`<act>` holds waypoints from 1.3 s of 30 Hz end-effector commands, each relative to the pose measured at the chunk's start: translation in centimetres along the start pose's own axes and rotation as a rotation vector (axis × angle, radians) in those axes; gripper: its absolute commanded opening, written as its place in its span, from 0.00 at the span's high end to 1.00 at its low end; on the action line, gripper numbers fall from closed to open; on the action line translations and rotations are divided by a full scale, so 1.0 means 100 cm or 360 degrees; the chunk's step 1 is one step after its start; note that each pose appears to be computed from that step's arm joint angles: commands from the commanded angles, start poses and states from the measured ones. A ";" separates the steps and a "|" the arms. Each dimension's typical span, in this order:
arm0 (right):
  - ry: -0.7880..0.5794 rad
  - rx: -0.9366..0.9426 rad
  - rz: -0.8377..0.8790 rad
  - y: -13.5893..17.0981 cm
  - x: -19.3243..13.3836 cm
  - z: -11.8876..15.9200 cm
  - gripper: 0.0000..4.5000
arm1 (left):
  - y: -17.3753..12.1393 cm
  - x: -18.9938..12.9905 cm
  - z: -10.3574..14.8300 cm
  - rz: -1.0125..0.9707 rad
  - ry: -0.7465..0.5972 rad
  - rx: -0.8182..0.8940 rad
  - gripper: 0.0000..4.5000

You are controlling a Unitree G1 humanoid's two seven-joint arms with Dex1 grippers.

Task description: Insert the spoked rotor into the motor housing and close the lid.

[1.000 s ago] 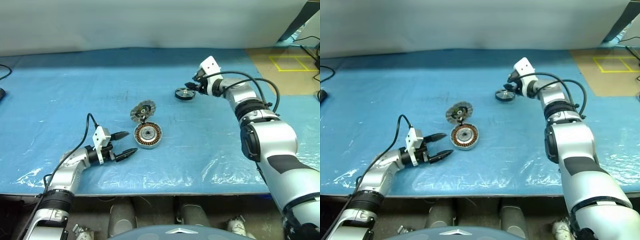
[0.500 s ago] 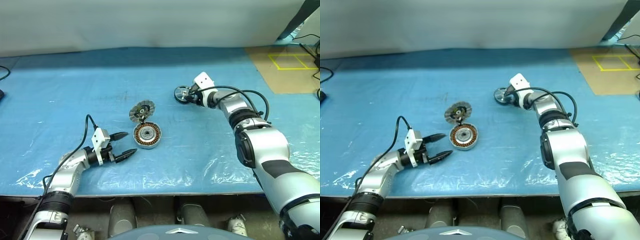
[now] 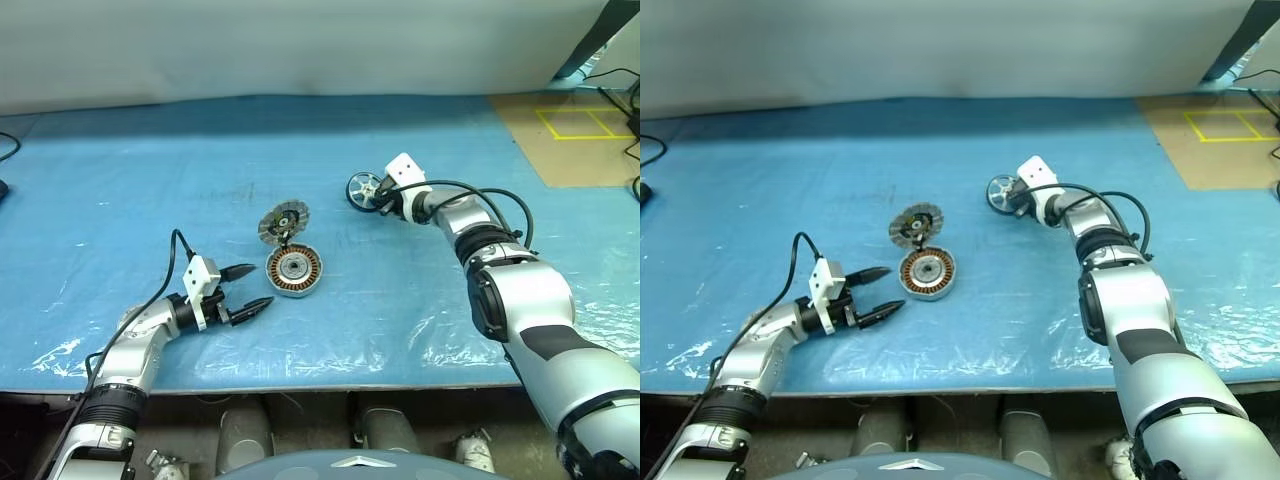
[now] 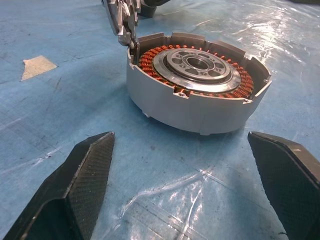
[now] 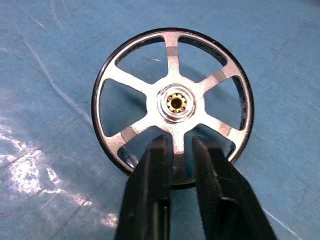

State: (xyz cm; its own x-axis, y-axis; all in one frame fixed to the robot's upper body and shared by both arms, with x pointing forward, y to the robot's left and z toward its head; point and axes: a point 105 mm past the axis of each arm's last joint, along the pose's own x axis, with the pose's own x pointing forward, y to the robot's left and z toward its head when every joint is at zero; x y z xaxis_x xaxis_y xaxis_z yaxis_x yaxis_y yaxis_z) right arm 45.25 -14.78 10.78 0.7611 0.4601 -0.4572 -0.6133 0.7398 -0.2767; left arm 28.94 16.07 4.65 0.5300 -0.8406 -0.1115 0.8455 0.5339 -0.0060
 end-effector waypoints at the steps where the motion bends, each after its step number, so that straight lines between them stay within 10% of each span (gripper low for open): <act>1: -0.0004 -0.0003 0.0010 0.002 0.001 -0.001 0.99 | -0.002 -0.005 -0.005 0.0018 0.0054 -0.0035 0.00; 15: -0.0354 0.0025 0.0245 -0.007 -0.029 0.013 0.99 | -0.007 -0.004 0.006 -0.0017 0.0037 -0.0078 0.00; 27: -0.0599 -0.0226 0.1104 0.078 -0.075 0.019 0.99 | -0.009 -0.004 0.007 -0.0127 0.0055 -0.0079 0.00; 39: -0.0636 -0.0241 0.1212 0.120 -0.065 0.040 0.99 | -0.010 -0.001 0.002 -0.0149 0.0063 -0.0066 0.00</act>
State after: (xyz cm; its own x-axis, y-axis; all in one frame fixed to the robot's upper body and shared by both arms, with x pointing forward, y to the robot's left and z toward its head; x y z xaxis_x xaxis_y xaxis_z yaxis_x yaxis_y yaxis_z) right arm 33.65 -7.53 12.43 0.1372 0.9532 -0.2696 -0.9886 0.1147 -0.0977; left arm 28.15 15.62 5.05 0.4471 -0.8825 -0.1460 0.8865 0.4589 -0.0595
